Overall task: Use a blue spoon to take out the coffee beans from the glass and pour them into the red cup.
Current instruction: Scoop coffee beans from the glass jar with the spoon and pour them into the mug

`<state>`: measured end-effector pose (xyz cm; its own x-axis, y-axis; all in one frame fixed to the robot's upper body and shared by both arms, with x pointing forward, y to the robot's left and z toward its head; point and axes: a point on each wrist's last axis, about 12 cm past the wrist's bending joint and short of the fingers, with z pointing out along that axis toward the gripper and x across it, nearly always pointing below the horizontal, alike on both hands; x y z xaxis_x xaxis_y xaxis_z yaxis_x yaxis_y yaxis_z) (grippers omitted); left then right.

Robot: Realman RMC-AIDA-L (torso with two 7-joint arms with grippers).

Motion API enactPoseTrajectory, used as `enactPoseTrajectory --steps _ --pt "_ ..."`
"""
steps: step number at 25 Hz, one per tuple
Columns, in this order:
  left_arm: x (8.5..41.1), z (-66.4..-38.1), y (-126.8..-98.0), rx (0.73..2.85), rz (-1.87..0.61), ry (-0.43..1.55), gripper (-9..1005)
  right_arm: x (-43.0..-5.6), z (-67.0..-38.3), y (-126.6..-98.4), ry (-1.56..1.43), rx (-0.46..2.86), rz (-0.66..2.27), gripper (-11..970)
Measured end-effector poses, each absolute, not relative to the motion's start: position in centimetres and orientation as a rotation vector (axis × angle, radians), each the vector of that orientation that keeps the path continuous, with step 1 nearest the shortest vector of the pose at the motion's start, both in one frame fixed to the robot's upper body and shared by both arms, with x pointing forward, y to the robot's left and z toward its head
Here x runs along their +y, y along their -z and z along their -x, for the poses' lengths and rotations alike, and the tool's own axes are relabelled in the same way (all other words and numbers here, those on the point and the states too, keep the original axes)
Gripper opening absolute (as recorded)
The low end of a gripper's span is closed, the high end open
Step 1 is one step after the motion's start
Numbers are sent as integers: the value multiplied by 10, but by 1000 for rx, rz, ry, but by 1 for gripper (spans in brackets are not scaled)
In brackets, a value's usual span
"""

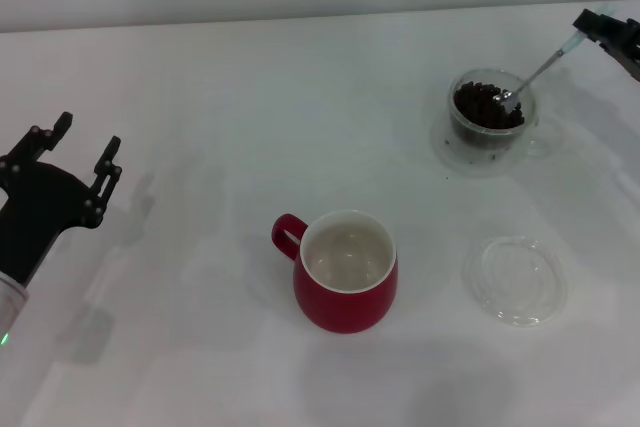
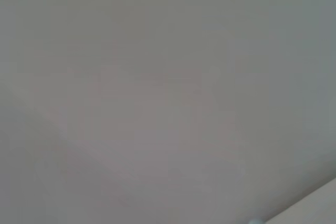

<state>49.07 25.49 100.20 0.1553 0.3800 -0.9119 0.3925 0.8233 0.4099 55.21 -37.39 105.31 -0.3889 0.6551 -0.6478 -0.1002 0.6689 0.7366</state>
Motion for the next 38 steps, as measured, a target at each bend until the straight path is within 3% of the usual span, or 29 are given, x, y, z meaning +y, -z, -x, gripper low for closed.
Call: enactPoseTrajectory --steps 14,38 --pt "259 -495 -1003 1435 -709 -6 517 -372 -535 -1034 -980 1730 -694 146" --pt "258 -500 -1006 1425 -725 -12 514 -378 -520 -1032 -1112 1578 -894 145"
